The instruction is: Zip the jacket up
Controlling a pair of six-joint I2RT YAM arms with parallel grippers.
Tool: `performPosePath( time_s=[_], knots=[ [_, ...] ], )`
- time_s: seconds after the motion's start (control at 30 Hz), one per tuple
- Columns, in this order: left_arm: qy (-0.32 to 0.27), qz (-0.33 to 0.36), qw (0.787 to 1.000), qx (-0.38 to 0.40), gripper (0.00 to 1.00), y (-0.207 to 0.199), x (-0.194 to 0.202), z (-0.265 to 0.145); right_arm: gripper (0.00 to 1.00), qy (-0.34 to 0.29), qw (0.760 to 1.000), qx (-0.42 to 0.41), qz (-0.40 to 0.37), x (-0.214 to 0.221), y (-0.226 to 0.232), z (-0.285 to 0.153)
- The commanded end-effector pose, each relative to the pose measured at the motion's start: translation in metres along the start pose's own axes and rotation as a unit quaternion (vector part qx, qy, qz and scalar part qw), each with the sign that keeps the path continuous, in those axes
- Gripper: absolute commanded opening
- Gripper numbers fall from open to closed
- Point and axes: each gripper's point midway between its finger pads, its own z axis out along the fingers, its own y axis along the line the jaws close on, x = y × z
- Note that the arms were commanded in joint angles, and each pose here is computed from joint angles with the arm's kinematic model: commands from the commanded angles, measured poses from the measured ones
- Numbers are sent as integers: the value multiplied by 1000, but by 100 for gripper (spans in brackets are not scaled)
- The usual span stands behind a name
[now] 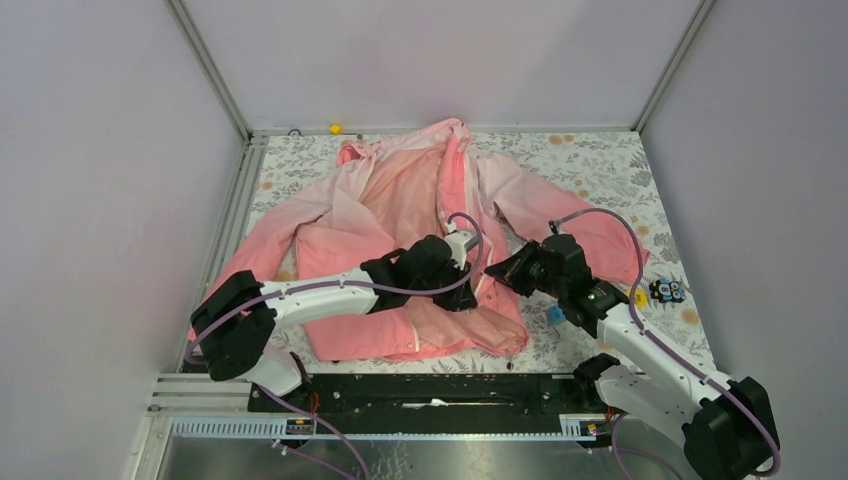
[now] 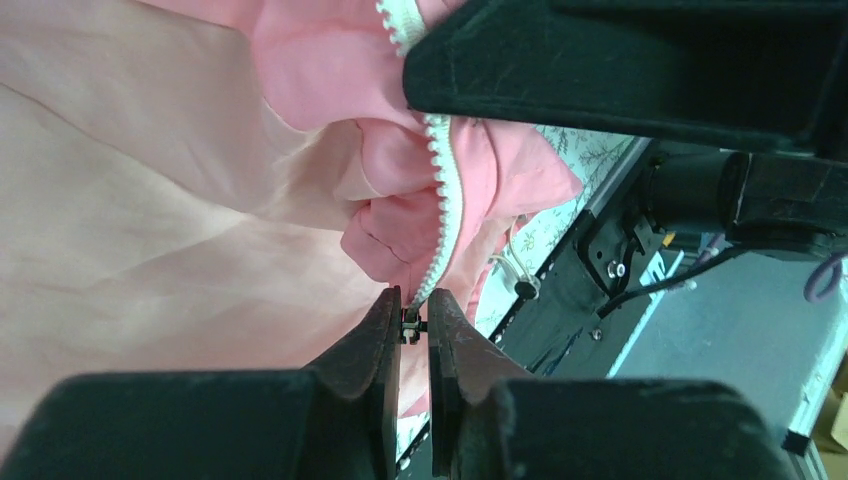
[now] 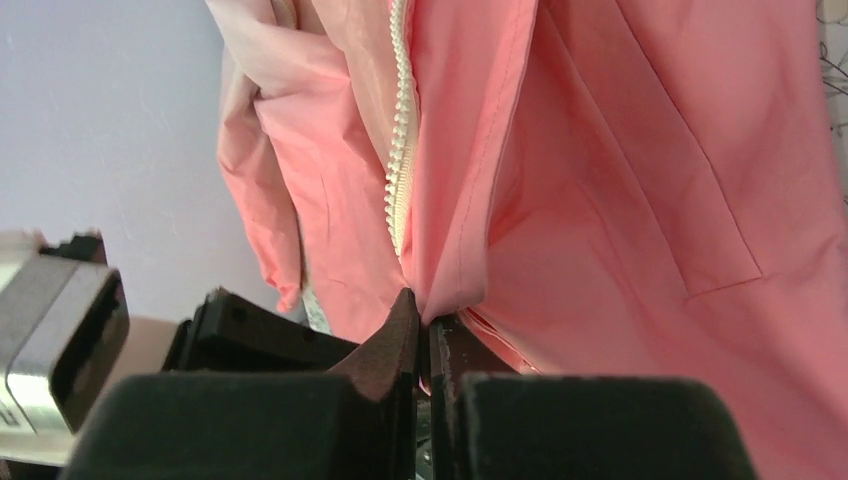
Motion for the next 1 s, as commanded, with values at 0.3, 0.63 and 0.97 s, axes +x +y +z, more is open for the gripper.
performPosePath(
  time_s=[0.3,0.63,0.97],
  knots=[
    [136,24,990,14,18,16,62,-10,0,15,991,-108,-71,-6,67,-11],
    [45,-3,996,-74,65,37,41,-39,0,-1,993,-99,-56,-13,68,-12],
    [-149,-73,982,86,76,-14,-32,-84,0,-25,993,-105,-40,-21,70,-14]
  ],
)
